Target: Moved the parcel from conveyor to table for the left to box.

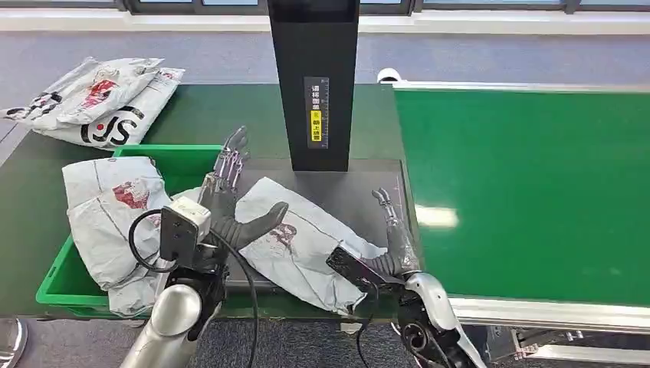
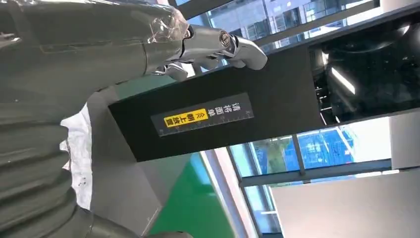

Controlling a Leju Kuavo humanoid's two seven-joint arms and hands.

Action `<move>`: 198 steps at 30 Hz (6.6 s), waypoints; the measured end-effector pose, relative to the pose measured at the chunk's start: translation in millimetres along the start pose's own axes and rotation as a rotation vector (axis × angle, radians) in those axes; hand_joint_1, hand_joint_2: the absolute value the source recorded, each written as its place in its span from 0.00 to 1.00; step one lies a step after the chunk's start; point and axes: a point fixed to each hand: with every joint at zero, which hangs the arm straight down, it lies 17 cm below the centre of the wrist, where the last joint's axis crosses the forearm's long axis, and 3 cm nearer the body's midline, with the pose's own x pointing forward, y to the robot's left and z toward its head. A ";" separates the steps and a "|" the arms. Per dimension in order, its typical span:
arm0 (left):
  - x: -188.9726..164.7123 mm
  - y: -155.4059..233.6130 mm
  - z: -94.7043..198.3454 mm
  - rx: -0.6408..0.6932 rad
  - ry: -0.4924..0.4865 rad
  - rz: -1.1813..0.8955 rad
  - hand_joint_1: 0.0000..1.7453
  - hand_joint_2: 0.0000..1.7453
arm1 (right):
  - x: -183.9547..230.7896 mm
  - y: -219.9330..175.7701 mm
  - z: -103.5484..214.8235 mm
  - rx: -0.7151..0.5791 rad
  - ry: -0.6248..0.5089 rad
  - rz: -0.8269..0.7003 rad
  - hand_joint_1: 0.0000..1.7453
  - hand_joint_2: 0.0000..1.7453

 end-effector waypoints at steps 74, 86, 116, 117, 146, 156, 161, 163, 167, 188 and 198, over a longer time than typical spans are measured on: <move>-182.5 -80.8 71.5 -0.336 0.387 -0.489 0.00 1.00 | -10.1 -296.9 78.5 -1.041 -0.177 -0.118 0.00 1.00; -221.8 -71.6 101.3 -0.381 0.490 -0.527 0.00 1.00 | -8.5 -298.3 73.3 -1.044 -0.191 -0.127 0.00 1.00; -241.0 -42.7 108.0 -0.369 0.538 -0.607 1.00 1.00 | -13.6 -295.7 73.6 -1.040 -0.175 -0.150 0.00 1.00; -241.1 -42.7 108.1 -0.369 0.538 -0.607 1.00 1.00 | -13.6 -295.7 73.6 -1.040 -0.175 -0.150 0.00 1.00; -242.0 -40.3 109.5 -0.370 0.540 -0.611 1.00 1.00 | -13.6 -295.7 73.6 -1.040 -0.175 -0.150 0.00 1.00; -242.2 -40.0 109.7 -0.369 0.541 -0.611 1.00 1.00 | -13.6 -295.7 73.6 -1.040 -0.175 -0.150 0.00 1.00; -242.2 -40.0 109.8 -0.369 0.541 -0.611 1.00 1.00 | -13.6 -295.7 73.6 -1.040 -0.176 -0.149 0.00 1.00; -219.6 -37.0 90.7 -0.311 0.422 -0.613 1.00 1.00 | -12.0 -296.3 76.6 -1.045 -0.187 -0.136 0.00 1.00; -68.4 42.3 -15.7 0.062 -0.108 -0.721 1.00 1.00 | -19.4 -296.8 93.5 -1.065 -0.172 -0.135 0.00 1.00; 71.5 113.5 -50.7 0.236 -0.285 -0.733 1.00 1.00 | -24.1 -293.7 102.3 -1.063 -0.145 -0.131 0.00 1.00; 75.7 121.5 -48.7 0.271 -0.295 -0.771 1.00 1.00 | -25.6 -292.1 103.2 -1.060 -0.140 -0.135 0.00 1.00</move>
